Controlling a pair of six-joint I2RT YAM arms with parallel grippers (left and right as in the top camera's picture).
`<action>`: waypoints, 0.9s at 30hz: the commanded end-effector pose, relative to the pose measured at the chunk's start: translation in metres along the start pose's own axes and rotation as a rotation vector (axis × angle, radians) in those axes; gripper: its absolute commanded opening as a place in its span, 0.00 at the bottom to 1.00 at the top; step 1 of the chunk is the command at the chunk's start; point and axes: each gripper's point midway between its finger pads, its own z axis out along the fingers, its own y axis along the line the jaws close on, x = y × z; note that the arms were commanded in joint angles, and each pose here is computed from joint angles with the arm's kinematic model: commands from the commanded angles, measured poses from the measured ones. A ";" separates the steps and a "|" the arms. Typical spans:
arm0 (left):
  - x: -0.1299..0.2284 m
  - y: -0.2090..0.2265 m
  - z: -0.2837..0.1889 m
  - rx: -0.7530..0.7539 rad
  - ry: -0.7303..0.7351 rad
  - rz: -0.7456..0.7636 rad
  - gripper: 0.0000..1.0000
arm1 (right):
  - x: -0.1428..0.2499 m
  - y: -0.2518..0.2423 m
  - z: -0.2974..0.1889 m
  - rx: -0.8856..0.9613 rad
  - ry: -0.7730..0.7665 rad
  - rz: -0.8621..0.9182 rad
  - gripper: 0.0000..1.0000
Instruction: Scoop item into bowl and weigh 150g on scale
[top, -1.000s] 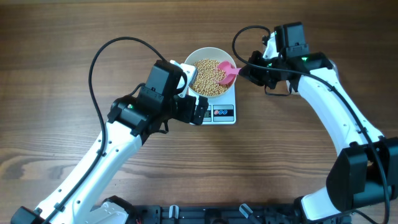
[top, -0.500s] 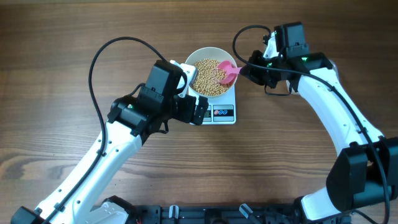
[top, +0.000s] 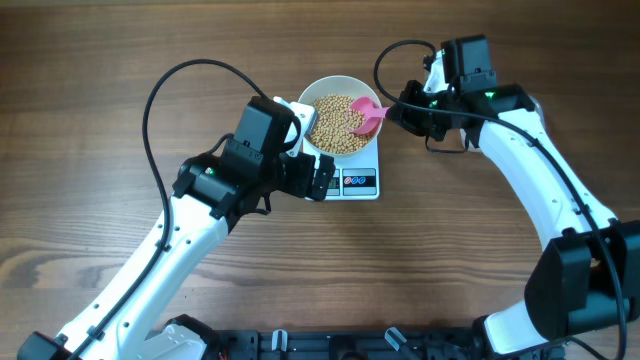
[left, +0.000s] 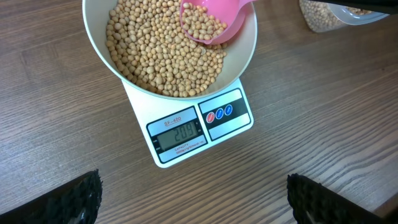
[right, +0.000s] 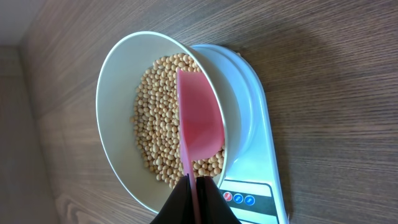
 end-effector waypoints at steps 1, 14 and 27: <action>-0.007 0.002 -0.005 -0.006 -0.023 -0.008 1.00 | -0.007 -0.006 0.003 0.034 -0.025 -0.020 0.04; -0.007 0.002 -0.005 -0.006 -0.023 -0.008 1.00 | -0.008 -0.007 0.002 0.036 -0.028 -0.018 0.04; -0.007 0.001 -0.004 -0.005 -0.023 -0.008 1.00 | -0.001 0.038 -0.004 -0.198 0.031 -0.112 0.04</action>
